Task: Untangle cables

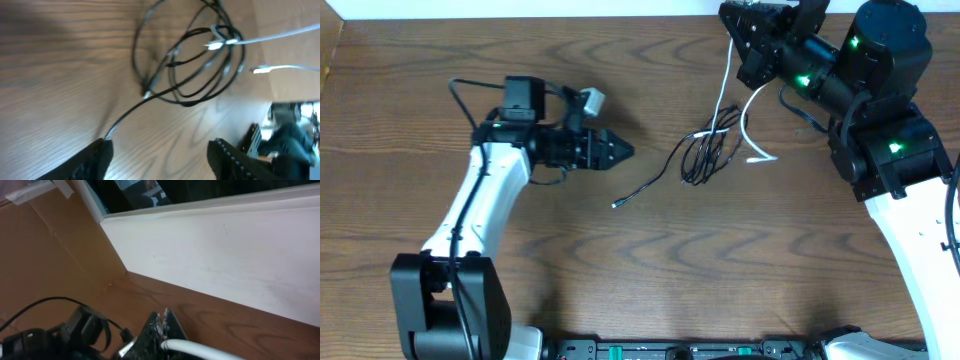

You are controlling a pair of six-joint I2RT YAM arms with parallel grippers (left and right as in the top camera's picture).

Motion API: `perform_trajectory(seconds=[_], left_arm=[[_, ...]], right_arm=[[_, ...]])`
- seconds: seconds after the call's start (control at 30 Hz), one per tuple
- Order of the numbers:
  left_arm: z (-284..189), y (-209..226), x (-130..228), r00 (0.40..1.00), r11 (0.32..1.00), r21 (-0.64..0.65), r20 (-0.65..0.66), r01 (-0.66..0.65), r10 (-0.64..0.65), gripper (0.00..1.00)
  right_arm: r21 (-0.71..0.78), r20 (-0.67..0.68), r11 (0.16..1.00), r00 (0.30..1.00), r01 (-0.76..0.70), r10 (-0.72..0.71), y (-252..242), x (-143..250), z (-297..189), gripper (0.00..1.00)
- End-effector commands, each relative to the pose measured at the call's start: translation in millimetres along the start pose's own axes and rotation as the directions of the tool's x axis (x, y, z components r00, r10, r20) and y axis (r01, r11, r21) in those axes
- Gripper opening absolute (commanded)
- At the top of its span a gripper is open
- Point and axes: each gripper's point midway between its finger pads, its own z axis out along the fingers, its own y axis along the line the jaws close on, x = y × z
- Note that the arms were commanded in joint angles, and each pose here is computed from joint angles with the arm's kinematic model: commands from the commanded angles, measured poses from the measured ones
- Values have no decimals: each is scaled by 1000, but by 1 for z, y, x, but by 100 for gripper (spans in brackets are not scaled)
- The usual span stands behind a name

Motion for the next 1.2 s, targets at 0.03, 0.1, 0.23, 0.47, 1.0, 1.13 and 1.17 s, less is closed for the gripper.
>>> perform_trajectory(seconds=[0.03,0.1,0.23,0.47,1.0,1.13,1.17], left_arm=[[25,-29,13,996,995,79,-62,-61,66,62],[38,-46,17,993,993,101,-87,-66,75,62],[55,-68,21,991,989,127,-107,-70,84,62],[83,-58,16,997,993,-109,-69,-50,42,62],[106,-64,-3,995,963,-269,97,1,27,62],[113,-69,-2,992,966,-258,116,-21,53,62],[114,-70,-4,990,967,-254,124,-27,61,62]], right_arm=[[-20,18,1000,1000,-6,6,9,-7,-3,1],[-20,18,1000,1000,-6,6,9,-7,-3,1],[-20,18,1000,1000,-6,6,9,-7,-3,1],[-40,10,999,1000,-6,7,13,-6,-3,1],[-73,-2,997,1000,-16,16,19,-4,-3,1],[-73,-2,997,1000,-16,16,19,-4,-3,1],[-74,-2,997,1000,-16,15,19,-4,-3,1]])
